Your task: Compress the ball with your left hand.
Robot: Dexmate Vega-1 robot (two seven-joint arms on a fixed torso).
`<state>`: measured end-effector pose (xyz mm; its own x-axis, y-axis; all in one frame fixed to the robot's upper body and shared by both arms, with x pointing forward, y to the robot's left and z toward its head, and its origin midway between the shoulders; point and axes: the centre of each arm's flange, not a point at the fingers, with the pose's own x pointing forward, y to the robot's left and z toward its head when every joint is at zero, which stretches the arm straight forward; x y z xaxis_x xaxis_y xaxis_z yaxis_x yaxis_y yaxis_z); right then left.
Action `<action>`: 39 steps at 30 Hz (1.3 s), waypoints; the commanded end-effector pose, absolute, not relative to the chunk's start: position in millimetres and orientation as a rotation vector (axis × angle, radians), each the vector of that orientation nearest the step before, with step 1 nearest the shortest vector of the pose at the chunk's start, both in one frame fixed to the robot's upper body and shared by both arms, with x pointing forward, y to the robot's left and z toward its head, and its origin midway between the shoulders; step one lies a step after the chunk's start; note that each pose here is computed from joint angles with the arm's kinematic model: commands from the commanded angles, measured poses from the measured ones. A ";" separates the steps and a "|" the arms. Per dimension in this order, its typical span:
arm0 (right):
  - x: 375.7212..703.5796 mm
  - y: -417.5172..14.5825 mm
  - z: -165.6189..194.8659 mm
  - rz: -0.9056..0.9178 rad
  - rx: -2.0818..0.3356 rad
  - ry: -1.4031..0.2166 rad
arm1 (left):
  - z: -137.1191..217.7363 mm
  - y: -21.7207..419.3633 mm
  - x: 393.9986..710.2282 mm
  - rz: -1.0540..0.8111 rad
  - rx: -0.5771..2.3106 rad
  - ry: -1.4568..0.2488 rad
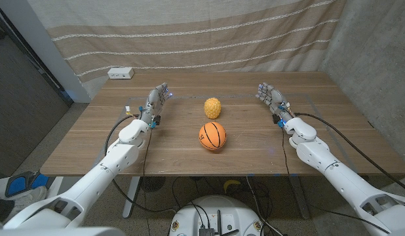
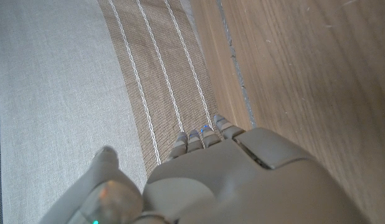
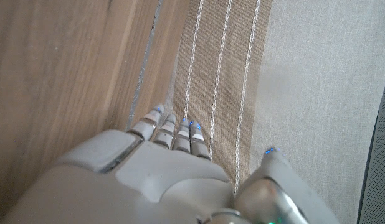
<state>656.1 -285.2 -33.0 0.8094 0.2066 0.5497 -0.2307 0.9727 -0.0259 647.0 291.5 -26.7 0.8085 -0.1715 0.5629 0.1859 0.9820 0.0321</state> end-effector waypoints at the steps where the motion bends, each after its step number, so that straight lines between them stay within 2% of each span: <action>1: 659.7 -285.4 -39.0 0.280 0.127 -0.620 | -21.9 296.5 632.3 -0.166 -0.002 -0.631; 17: 659.3 -290.7 -32.9 0.216 0.115 -0.667 | -23.0 302.6 629.8 -0.114 0.011 -0.673; 23: 658.6 -291.9 -31.9 0.205 0.104 -0.658 | -17.0 300.6 625.9 -0.079 0.102 -0.768; 39: 661.1 -291.5 -29.4 0.200 0.095 -0.654 | 8.3 289.6 610.4 -0.066 0.336 -0.858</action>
